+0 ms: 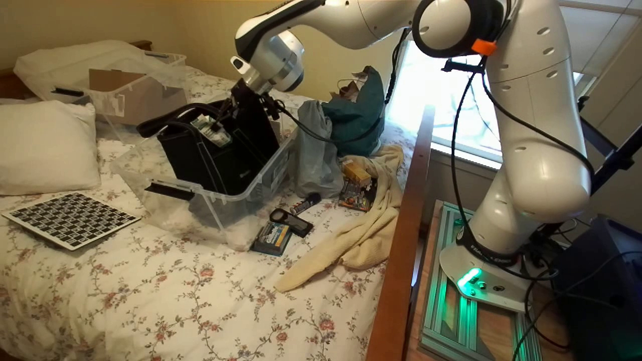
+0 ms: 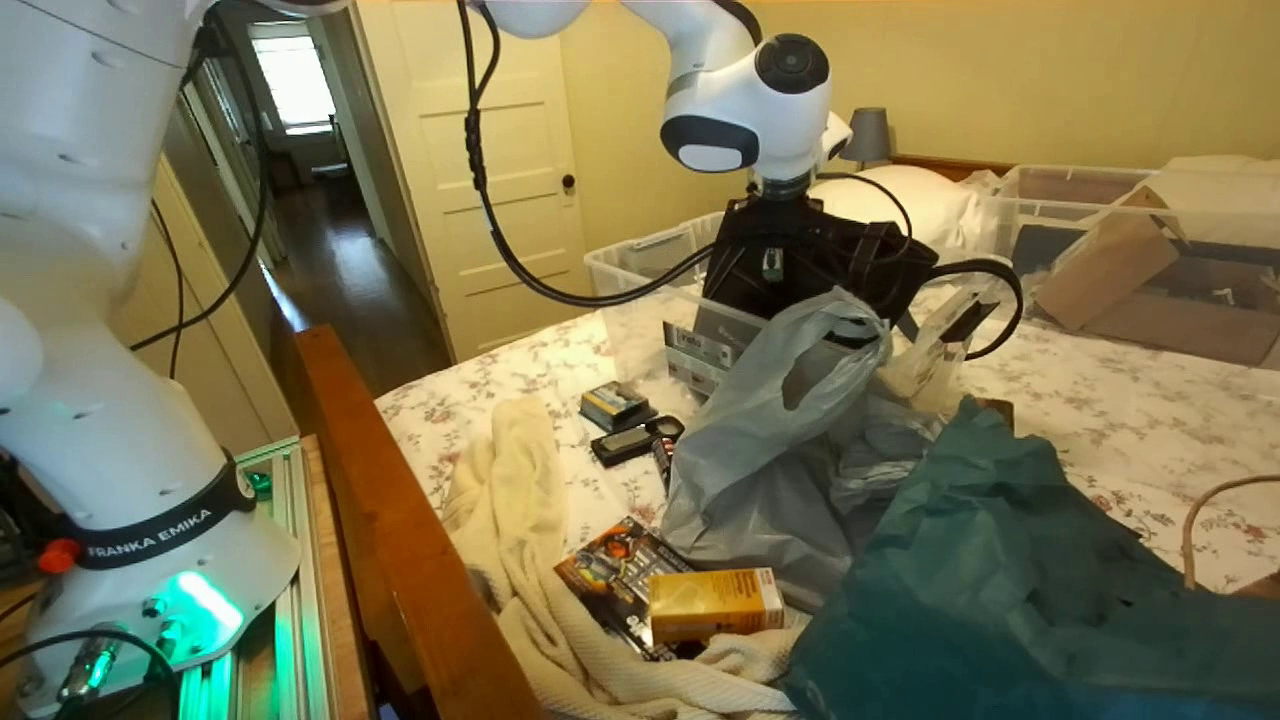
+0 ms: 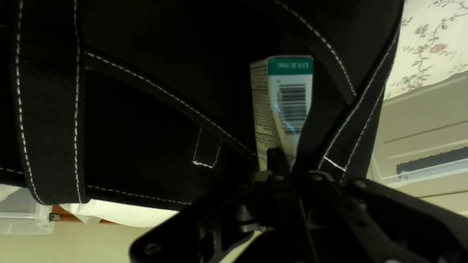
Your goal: Pick up the small white box and place it in the shopping bag
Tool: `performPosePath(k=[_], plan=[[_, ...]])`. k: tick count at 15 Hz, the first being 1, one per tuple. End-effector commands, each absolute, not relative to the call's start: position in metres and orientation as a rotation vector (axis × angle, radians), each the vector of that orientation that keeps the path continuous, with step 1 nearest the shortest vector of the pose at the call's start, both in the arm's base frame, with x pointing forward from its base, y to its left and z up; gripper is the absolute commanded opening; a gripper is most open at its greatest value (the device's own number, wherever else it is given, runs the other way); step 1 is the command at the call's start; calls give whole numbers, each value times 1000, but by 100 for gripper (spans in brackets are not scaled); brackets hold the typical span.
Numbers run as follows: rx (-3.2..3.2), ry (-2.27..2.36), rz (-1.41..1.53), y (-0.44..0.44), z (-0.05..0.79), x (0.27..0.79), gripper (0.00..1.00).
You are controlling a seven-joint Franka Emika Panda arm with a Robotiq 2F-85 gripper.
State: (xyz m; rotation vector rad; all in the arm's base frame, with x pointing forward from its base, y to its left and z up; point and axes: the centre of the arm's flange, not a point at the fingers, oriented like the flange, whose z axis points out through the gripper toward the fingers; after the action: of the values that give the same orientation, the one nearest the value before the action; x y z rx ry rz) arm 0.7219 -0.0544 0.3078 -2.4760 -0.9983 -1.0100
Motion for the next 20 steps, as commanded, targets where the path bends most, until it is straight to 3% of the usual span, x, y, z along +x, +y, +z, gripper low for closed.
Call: performPosePath(k=[1, 3, 4, 5, 6, 7, 8, 9, 17, 20], plan=[[-2464, -1020, -936, -57, 301, 744, 1], [-2478, -1028, -912, -56, 298, 747, 1], [-2485, -1028, -902, -56, 297, 750, 9], [-2499, -1028, -890, -56, 297, 752, 4], [-2505, -1028, -885, -56, 297, 755, 8], [-2515, -1027, -878, -55, 296, 758, 19], [-2523, -1025, -874, -54, 295, 760, 24], [-2536, -1021, -867, -53, 294, 763, 39], [-2593, -989, -895, -53, 291, 774, 94], [-2634, -959, -951, -55, 294, 778, 100]])
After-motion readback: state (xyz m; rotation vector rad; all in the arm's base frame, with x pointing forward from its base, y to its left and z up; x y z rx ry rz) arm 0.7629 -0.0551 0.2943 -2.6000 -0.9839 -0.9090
